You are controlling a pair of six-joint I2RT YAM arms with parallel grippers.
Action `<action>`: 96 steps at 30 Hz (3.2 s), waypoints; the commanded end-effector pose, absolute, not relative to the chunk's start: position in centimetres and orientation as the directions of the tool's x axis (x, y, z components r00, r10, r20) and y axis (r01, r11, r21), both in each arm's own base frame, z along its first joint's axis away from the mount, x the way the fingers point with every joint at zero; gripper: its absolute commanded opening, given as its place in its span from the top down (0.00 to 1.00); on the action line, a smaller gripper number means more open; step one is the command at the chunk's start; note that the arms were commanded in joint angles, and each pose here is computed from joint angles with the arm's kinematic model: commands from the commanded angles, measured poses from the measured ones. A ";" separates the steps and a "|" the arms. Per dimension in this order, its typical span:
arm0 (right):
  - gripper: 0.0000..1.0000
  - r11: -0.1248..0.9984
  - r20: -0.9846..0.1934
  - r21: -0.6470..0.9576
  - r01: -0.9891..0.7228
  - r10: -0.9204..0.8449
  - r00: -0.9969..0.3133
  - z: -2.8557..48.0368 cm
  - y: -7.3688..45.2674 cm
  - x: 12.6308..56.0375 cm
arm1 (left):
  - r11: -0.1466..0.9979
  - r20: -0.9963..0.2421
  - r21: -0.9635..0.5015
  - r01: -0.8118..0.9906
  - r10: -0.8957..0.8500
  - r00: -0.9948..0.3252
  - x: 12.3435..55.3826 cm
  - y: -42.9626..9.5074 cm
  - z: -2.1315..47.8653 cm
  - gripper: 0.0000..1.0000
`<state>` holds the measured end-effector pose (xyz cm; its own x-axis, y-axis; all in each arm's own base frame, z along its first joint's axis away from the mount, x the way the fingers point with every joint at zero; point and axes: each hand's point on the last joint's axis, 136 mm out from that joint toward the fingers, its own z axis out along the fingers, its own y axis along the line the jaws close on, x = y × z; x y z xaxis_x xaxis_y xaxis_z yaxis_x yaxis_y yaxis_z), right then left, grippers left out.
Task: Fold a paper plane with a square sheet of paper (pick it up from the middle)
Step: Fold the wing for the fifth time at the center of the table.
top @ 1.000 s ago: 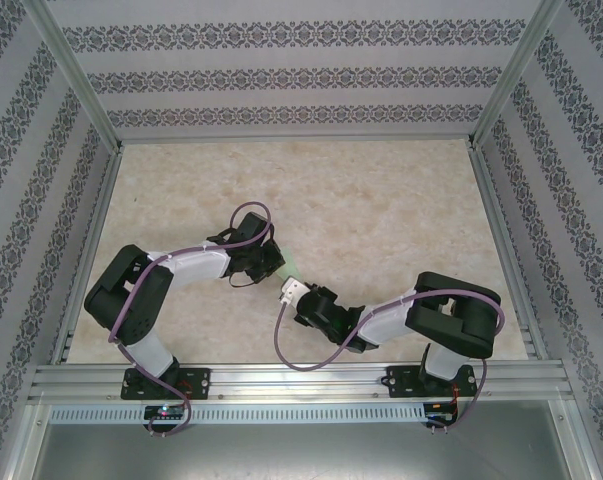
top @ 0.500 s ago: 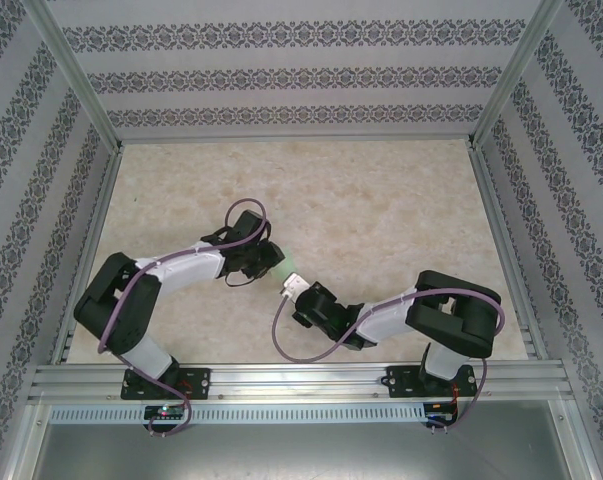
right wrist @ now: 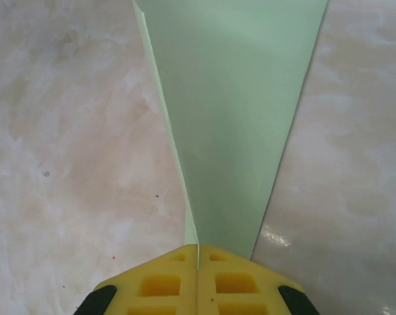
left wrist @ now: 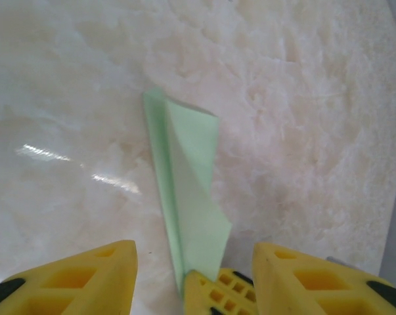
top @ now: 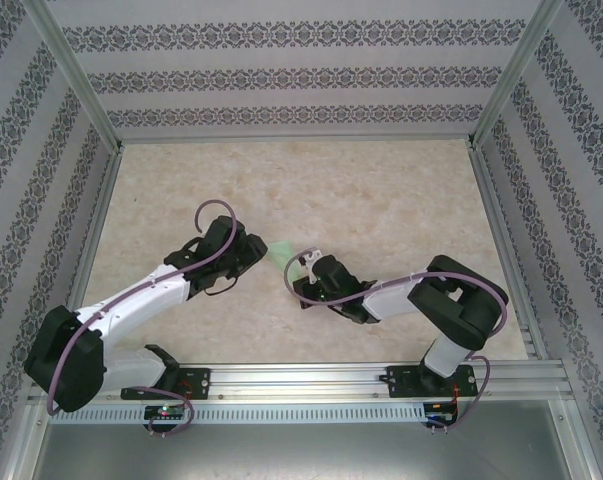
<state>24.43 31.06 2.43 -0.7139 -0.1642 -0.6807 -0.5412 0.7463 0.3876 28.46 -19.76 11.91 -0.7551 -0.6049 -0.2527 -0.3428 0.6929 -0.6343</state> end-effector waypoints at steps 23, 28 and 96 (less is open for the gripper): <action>1.00 0.734 -0.359 0.647 -0.206 0.054 -0.932 -0.6 29.4 24.7 | 0.631 -0.140 -0.745 -0.216 -0.465 -0.874 32.1 -28.6 9.5 0.65; 1.00 0.735 -0.336 0.654 -0.176 0.074 -0.939 -0.9 29.0 24.8 | 0.640 -0.124 -0.738 -0.215 -0.442 -0.889 32.4 -29.5 8.0 0.66; 0.99 0.753 -0.186 0.617 -0.231 -0.145 -0.972 0.1 29.6 21.7 | 0.760 -0.088 -0.579 -0.294 -0.418 -0.904 31.4 -27.8 2.4 0.73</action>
<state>23.04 29.60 1.35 -0.9728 -0.0674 -0.2214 -0.1982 0.7367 0.6466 31.28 -27.80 2.64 -0.9008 -0.4275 -0.0757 -0.3003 0.7396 -0.6024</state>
